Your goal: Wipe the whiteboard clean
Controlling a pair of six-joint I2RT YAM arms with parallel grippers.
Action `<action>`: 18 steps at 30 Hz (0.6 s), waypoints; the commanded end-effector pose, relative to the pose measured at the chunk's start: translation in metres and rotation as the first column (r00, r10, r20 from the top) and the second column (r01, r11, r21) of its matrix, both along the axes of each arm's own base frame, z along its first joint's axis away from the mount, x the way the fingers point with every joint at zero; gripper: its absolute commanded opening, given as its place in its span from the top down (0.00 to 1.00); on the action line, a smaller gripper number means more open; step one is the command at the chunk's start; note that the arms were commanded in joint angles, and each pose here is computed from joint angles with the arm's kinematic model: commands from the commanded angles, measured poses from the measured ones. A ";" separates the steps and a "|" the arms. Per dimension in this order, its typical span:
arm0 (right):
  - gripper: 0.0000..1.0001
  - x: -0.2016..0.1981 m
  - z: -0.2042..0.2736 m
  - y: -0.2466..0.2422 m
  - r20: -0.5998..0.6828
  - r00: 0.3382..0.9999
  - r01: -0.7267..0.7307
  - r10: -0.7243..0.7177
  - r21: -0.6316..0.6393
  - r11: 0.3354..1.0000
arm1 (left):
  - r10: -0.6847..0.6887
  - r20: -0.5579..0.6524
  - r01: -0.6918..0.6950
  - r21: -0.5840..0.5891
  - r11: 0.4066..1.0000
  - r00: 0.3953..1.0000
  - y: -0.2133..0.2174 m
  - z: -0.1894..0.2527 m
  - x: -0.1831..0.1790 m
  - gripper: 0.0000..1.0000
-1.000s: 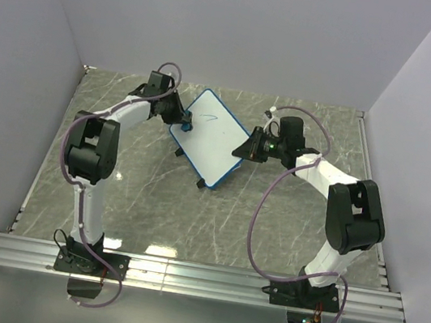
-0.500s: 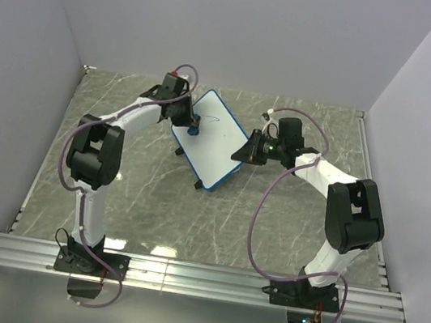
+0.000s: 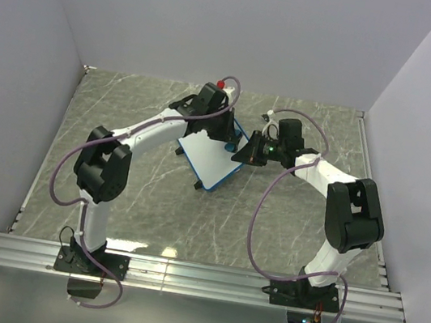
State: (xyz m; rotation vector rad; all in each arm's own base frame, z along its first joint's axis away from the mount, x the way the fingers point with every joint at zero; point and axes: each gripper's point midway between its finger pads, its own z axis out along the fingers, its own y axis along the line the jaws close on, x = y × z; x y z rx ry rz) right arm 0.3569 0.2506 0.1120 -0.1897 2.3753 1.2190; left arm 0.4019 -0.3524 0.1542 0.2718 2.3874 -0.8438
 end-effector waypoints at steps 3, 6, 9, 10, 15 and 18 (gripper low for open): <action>1.00 -0.020 -0.042 -0.007 -0.086 0.996 0.001 -0.012 -0.126 0.992 | 0.048 -0.079 -0.044 0.053 0.998 0.996 0.018 -0.030 0.018 1.00; 1.00 -0.022 -0.043 -0.008 -0.089 0.996 -0.006 -0.006 -0.131 0.991 | 0.133 -0.080 -0.129 0.057 0.990 0.988 0.047 -0.033 0.052 1.00; 1.00 -0.026 -0.047 -0.008 -0.100 0.995 -0.014 0.000 -0.132 0.991 | 0.231 -0.096 -0.226 0.064 0.972 0.968 0.078 -0.039 0.086 1.00; 1.00 -0.027 -0.047 -0.009 -0.103 0.995 -0.014 0.000 -0.132 0.991 | 0.277 -0.124 -0.268 0.083 0.960 0.953 0.095 -0.054 0.097 1.00; 1.00 -0.027 -0.048 -0.009 -0.103 0.995 -0.028 0.013 -0.143 0.989 | 0.367 -0.169 -0.344 0.152 0.927 0.914 0.132 -0.084 0.115 1.00; 1.00 -0.024 -0.049 -0.009 -0.103 0.995 -0.032 0.017 -0.145 0.989 | 0.397 -0.196 -0.362 0.191 0.912 0.896 0.151 -0.105 0.112 1.00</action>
